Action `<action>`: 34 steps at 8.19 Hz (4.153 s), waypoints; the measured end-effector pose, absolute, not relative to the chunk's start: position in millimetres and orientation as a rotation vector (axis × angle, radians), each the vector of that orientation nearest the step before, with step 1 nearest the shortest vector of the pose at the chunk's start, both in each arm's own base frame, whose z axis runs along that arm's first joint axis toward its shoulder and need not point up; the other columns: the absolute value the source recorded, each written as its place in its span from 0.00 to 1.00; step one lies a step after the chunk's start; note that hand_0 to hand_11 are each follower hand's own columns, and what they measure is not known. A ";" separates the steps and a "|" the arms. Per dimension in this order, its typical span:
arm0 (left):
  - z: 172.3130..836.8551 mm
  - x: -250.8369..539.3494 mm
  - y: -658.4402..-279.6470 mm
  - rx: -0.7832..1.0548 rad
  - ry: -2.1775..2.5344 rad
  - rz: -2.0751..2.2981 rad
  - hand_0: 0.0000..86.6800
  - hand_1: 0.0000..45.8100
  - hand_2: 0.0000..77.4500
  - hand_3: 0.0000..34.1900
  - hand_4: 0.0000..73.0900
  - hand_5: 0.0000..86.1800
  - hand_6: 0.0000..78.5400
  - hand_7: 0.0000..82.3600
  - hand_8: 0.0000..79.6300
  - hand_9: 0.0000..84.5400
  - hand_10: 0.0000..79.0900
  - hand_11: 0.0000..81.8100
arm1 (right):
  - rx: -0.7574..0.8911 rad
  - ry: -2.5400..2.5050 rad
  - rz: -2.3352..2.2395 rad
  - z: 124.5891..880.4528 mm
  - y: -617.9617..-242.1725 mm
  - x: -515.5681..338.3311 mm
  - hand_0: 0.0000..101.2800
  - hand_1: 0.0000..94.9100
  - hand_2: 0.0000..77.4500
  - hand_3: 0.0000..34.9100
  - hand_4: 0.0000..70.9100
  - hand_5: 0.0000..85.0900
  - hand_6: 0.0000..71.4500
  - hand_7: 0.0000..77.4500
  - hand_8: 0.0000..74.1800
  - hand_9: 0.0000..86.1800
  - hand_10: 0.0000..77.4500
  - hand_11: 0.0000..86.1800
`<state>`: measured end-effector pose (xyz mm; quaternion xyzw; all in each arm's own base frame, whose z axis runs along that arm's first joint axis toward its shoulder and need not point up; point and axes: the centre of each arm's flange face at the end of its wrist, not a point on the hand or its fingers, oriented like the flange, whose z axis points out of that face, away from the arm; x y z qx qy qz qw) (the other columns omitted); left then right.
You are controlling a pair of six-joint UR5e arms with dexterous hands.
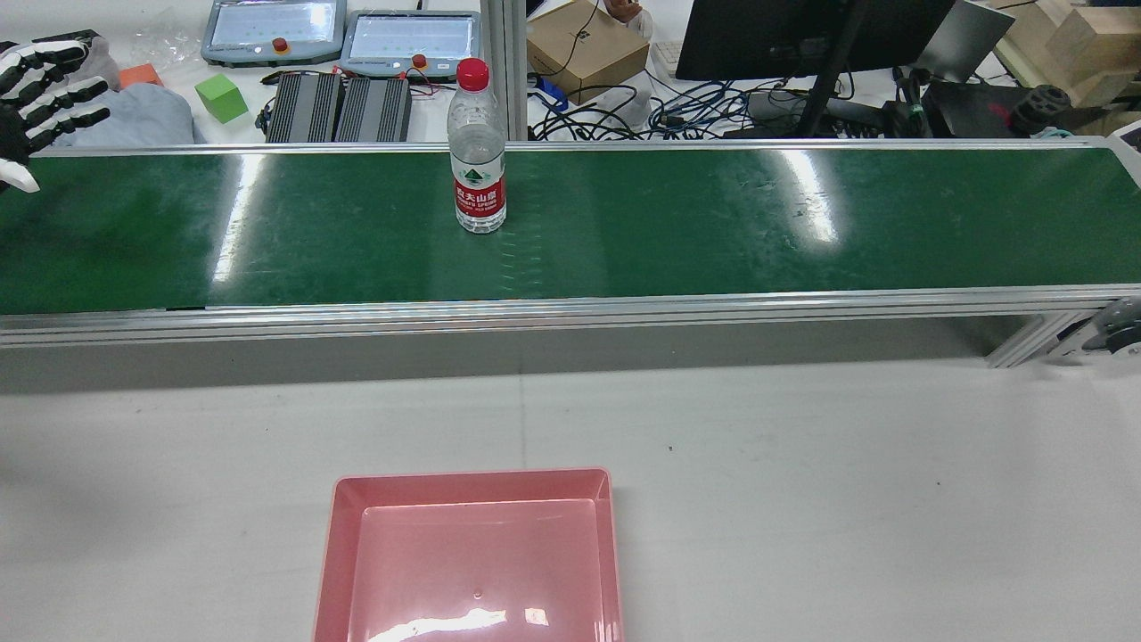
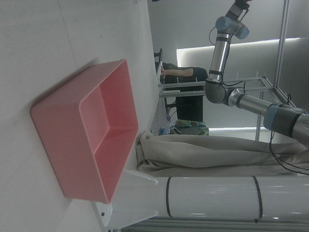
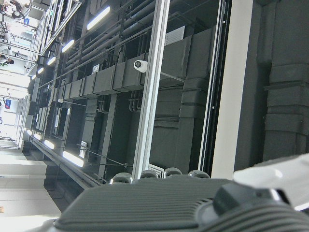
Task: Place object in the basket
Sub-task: 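Move the open left hand along the conveyor toward the approaching bottle, then close the left hand around the red-capped water bottle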
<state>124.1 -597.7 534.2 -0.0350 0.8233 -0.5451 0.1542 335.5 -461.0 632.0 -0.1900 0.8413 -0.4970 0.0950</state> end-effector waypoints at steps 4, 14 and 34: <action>478.2 152.8 -592.0 -0.124 2.352 -1.569 0.70 0.17 0.00 0.20 0.05 0.29 0.07 0.04 0.14 0.13 0.10 0.17 | -0.563 2.494 -1.474 632.1 -461.0 335.5 0.00 0.00 0.01 0.01 0.01 0.00 0.00 0.01 0.00 0.00 0.00 0.00; 419.2 248.6 -590.3 -0.081 2.368 -1.545 0.66 0.11 0.00 0.26 0.01 0.28 0.08 0.03 0.13 0.14 0.08 0.14 | -0.563 2.494 -1.474 632.1 -461.0 335.5 0.00 0.00 0.01 0.01 0.01 0.00 0.00 0.01 0.00 0.00 0.00 0.00; 355.3 244.0 -625.9 0.099 2.291 -1.610 0.92 0.37 0.65 0.00 0.56 0.73 0.76 0.70 0.84 0.65 0.76 0.65 | -0.563 2.494 -1.474 632.1 -461.0 335.5 0.00 0.00 0.01 0.00 0.01 0.00 0.00 0.01 0.00 0.00 0.00 0.00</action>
